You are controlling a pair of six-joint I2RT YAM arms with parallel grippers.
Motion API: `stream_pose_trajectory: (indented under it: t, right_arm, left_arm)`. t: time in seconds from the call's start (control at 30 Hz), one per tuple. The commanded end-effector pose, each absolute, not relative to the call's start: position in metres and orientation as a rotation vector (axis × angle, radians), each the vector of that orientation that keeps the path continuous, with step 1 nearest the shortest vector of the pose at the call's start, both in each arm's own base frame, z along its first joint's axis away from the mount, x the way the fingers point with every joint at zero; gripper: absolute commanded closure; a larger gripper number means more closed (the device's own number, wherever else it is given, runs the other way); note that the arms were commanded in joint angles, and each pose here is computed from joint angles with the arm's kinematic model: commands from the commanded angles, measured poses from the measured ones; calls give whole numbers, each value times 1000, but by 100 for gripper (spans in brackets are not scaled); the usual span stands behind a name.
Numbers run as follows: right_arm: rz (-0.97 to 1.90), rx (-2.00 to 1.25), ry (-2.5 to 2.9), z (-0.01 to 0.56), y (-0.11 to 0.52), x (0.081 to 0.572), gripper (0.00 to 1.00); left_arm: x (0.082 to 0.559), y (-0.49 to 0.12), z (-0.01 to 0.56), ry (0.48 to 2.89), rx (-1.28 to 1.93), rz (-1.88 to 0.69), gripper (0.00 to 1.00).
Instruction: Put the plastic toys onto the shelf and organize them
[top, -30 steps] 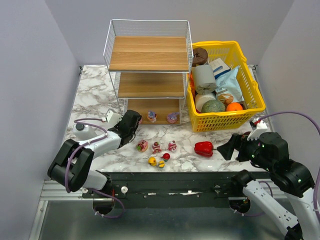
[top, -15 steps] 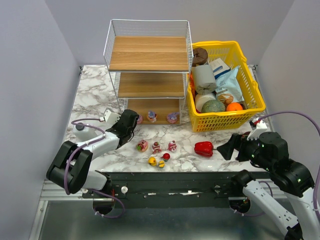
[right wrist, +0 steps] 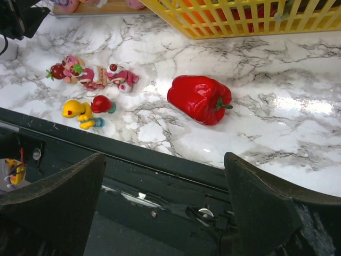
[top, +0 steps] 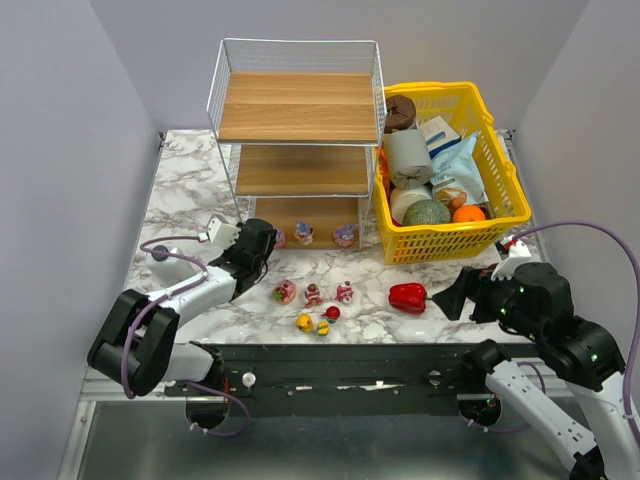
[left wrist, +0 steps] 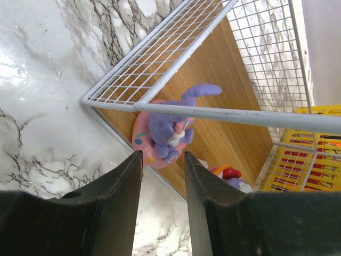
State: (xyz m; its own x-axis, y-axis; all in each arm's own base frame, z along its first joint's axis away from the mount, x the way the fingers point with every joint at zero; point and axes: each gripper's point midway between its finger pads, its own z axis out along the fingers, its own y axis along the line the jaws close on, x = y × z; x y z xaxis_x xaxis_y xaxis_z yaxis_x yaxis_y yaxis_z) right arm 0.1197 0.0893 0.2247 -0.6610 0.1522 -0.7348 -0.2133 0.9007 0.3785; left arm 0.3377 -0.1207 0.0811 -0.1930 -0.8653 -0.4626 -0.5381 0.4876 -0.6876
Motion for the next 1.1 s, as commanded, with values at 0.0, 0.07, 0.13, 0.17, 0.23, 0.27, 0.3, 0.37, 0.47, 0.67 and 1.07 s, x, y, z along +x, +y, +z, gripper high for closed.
stream_pose_trajectory:
  t: [0.0,0.07,0.13,0.17,0.23,0.27,0.3,0.37,0.47,0.67,1.07]
  right_arm:
    - [548,-79,2210,226,90,123,1]
    - [543,-83,2212,225,90,123,1]
    - [541,-85,2213,225,90,123,1]
    - [541,-87,2211,225,89,123,1]
    - [537,-89,2215,224,89,123,1]
    - [536,-94,2215,224,90,123,1]
    - [535,-95,2215,224,89,123,1]
    - [532,-100,2215,224,89,123,1]
    - [530,-102,2217,224,89,124,1]
    - [504,-88,2214,223,86,126,1]
    - [497,-75,2216,222,86,128,1]
  left_arm:
    - [340,-126,77,1893,-1149,-472,55]
    - [341,-127,75,1903,-1142,-463,57]
    - [342,-128,75,1907,-1139,-461,59]
    - [342,-128,73,1912,-1137,-457,59]
    - [345,-130,73,1905,-1142,-471,59]
    - [345,-131,71,1910,-1141,-468,59]
    - [346,-131,71,1906,-1145,-474,59]
    - [348,-133,71,1906,-1143,-480,59]
    - [350,-135,70,1908,-1146,-478,59]
    - [354,-135,68,1910,-1157,-462,63]
    - [351,-131,62,1939,-1155,-413,84]
